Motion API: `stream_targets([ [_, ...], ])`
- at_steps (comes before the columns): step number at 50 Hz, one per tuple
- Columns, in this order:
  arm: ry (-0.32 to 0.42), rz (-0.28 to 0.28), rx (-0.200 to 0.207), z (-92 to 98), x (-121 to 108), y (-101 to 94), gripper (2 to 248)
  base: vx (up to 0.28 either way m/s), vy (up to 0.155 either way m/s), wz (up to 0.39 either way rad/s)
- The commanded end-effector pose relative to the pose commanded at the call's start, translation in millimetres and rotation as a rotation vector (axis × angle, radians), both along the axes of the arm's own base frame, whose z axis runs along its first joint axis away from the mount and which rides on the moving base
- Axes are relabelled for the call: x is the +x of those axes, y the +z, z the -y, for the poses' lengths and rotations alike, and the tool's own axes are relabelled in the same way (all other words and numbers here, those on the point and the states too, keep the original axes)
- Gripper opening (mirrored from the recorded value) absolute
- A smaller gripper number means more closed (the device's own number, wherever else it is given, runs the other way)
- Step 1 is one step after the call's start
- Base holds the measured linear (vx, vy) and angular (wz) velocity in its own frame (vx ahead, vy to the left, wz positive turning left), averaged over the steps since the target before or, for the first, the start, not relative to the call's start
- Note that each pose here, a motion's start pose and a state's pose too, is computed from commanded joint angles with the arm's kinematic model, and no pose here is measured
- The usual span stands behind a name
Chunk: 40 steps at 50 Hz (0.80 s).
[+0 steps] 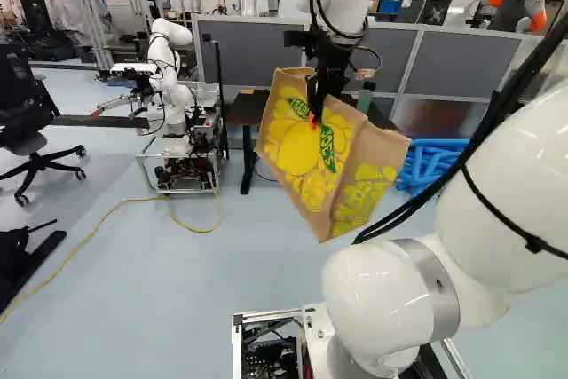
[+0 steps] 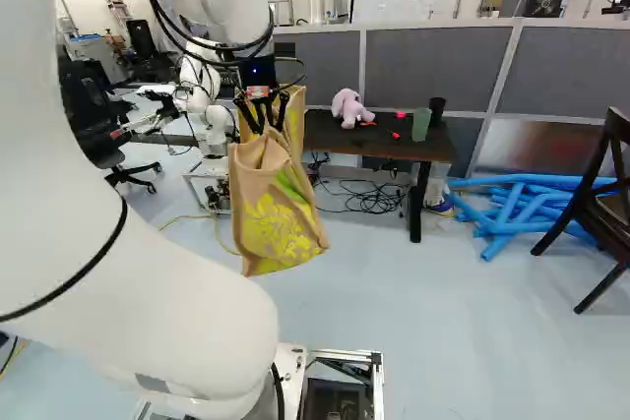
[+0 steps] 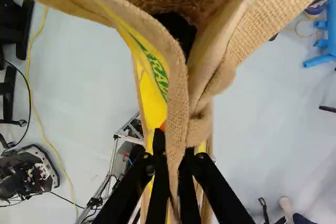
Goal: Pick up the bag on the ground and place it on the table
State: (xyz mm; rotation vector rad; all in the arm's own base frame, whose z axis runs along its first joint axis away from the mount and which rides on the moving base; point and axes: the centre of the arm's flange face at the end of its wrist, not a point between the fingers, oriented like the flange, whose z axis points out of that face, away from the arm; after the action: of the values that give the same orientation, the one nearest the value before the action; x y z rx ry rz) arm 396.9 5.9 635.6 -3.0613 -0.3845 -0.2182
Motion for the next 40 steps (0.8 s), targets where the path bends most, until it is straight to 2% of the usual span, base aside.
stream_targets([
  [20,0.002,-0.035,0.001,0.4,2.1,7.0,21,0.000,0.000,0.000],
  [40,0.002,-0.038,0.002,0.3,1.9,7.1,21,0.000,0.000,0.000],
])
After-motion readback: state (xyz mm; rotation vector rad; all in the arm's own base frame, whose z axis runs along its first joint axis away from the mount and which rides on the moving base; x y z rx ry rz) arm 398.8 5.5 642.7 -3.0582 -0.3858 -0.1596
